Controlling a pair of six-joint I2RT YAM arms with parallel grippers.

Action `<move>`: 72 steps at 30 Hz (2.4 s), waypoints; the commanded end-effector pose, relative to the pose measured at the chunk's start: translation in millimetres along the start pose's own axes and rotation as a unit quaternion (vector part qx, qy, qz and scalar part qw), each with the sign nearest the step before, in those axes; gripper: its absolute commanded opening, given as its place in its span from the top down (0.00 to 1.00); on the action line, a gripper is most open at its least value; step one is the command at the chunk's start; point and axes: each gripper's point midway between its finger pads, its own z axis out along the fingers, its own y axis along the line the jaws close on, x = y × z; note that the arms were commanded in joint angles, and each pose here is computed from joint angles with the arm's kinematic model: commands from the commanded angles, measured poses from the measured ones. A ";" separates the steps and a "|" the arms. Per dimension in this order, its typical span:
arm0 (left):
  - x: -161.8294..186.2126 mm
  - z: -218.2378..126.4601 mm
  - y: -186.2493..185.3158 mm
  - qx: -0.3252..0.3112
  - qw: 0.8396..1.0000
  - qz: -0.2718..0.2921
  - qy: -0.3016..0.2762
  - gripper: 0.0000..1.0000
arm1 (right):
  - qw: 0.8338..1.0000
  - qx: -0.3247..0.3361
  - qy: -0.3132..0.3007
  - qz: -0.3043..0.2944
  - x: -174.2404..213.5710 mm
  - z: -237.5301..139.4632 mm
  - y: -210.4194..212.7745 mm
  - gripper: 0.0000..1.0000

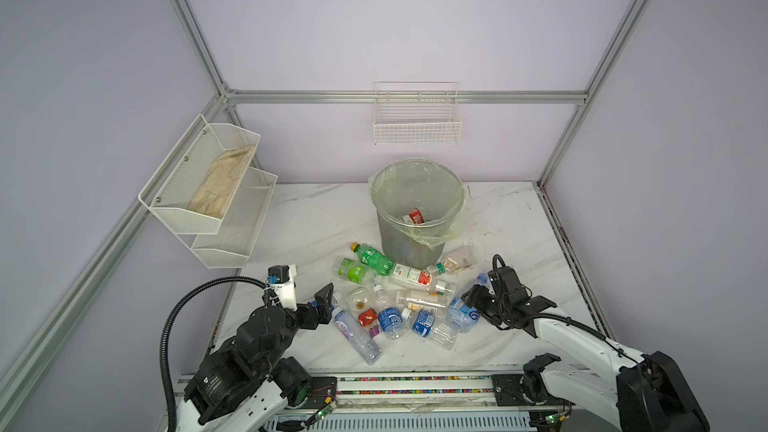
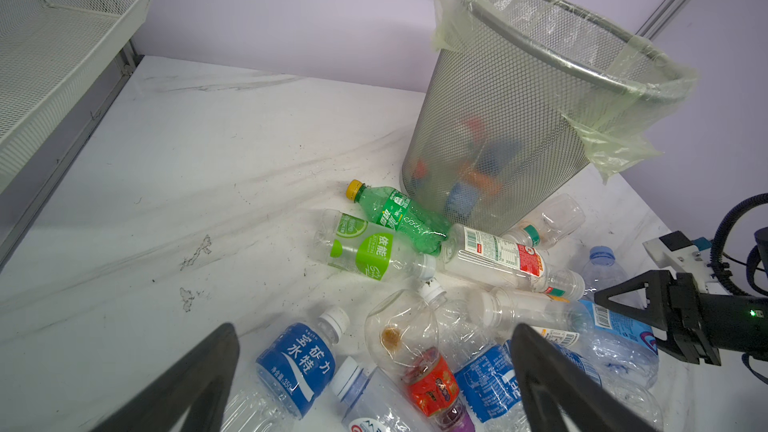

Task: Throw the plastic bottles in the bin
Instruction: 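Lower the right gripper around the blue-capped clear water bottle and close it, then lift the blue-capped bottle with the right gripper and raise it toward the bin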

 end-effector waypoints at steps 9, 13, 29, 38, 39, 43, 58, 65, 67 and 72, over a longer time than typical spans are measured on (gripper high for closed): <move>0.4 8.1 -4.6 0.001 1.000 0.022 0.003 0.00 | 0.998 0.018 -0.047 0.023 -11.4 -17.2 -7.6 0.65; 1.2 10.3 -5.9 0.002 1.000 0.024 0.006 0.00 | 0.997 0.026 -0.070 0.025 -20.2 -30.4 -5.4 0.68; 9.2 22.0 -16.4 0.015 0.999 0.021 0.030 0.00 | 0.982 -0.020 -0.186 -0.038 -70.0 -134.5 55.2 1.00; 8.1 20.1 -16.0 0.017 0.999 0.013 0.026 0.00 | 0.956 -0.068 -0.263 -0.108 -100.1 -217.7 109.6 1.00; 8.3 20.0 -16.0 0.017 0.999 0.012 0.026 0.00 | 0.953 -0.080 -0.269 -0.115 -102.0 -225.8 117.7 1.00; 8.8 21.4 -16.6 0.016 0.999 0.014 0.029 0.00 | 0.939 -0.126 -0.293 -0.129 -110.1 -257.6 147.0 1.00; 8.1 21.8 -21.7 0.032 0.999 0.017 0.023 0.00 | 0.911 -0.228 -0.313 -0.141 -131.4 -303.2 222.5 1.00; 6.9 20.3 -22.5 0.036 0.999 0.016 0.020 0.00 | 0.903 -0.264 -0.307 -0.147 -132.7 -308.5 244.5 1.00; 5.6 19.2 -22.9 0.038 0.999 0.014 0.017 0.00 | 0.901 -0.272 -0.307 -0.142 -134.6 -306.5 248.1 1.00; 2.3 15.1 -21.0 0.039 0.999 0.009 0.005 0.00 | 0.901 -0.281 -0.296 -0.149 -139.1 -295.5 263.1 1.00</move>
